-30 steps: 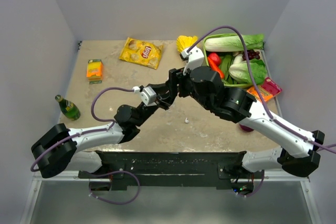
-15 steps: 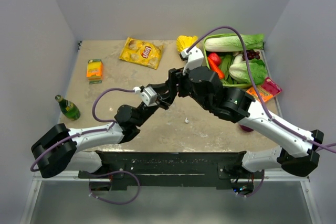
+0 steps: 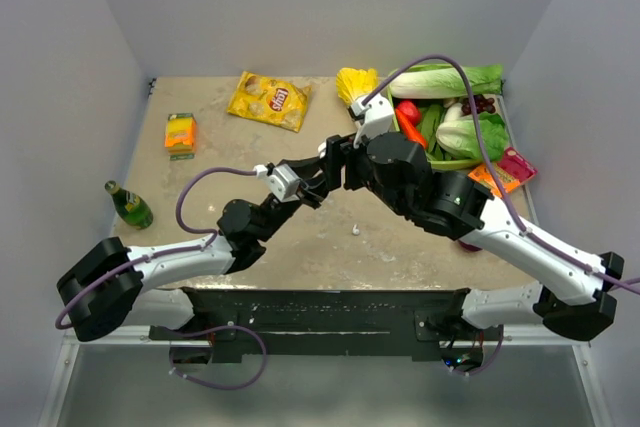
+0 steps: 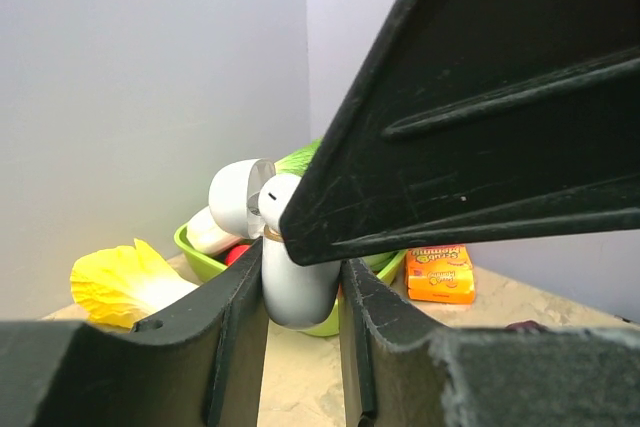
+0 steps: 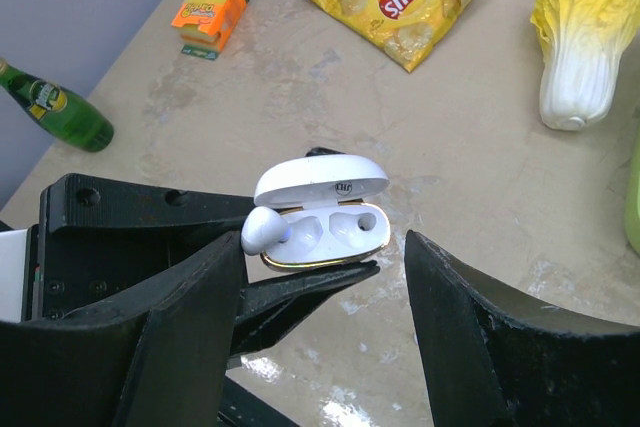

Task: Insert the wireless bluetooth earbuds into the charging case
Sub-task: Place the earbud in the charging case.

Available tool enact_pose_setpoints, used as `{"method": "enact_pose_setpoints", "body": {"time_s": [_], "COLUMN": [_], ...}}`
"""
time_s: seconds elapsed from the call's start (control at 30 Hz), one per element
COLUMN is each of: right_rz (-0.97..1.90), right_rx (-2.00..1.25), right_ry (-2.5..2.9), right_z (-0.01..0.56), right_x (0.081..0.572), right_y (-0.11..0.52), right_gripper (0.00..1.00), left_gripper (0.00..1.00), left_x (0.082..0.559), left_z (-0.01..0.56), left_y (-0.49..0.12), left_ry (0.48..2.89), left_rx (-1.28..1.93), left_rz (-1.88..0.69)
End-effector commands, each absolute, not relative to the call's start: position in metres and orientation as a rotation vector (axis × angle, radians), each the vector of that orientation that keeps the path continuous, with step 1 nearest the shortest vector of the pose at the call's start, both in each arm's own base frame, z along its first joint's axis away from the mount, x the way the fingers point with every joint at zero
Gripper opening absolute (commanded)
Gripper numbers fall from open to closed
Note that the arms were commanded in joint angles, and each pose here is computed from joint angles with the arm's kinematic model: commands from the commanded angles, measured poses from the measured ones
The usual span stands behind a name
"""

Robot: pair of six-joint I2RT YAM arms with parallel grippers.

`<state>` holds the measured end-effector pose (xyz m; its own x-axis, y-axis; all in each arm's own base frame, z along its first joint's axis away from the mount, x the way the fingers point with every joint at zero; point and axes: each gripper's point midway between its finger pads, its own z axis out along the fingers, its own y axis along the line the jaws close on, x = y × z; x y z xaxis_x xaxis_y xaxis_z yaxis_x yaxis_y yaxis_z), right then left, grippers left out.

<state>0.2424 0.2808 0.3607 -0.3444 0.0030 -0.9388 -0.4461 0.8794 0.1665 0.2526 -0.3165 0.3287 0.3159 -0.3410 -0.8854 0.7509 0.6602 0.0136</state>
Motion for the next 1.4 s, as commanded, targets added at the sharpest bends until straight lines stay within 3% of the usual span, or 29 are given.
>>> {"method": "enact_pose_setpoints", "body": {"time_s": [0.0, 1.0, 1.37], "right_rz": [0.432, 0.355, 0.636], "right_rx": [-0.286, -0.254, -0.309], "right_ry": [1.867, 1.850, 1.681], "right_z": [0.364, 0.367, 0.411], "right_x": [0.244, 0.246, 0.220], "right_y": [0.263, 0.243, 0.253], "right_gripper": [0.67, 0.67, 0.70], "left_gripper": [0.00, 0.00, 0.00], "left_x": [0.245, 0.240, 0.241], "left_z": [0.372, 0.373, 0.368], "left_y": [-0.298, -0.293, -0.294], "left_ry": [0.882, 0.878, 0.893], "left_rx": [0.391, 0.389, 0.397], "left_rz": [-0.749, -0.756, -0.754]}}
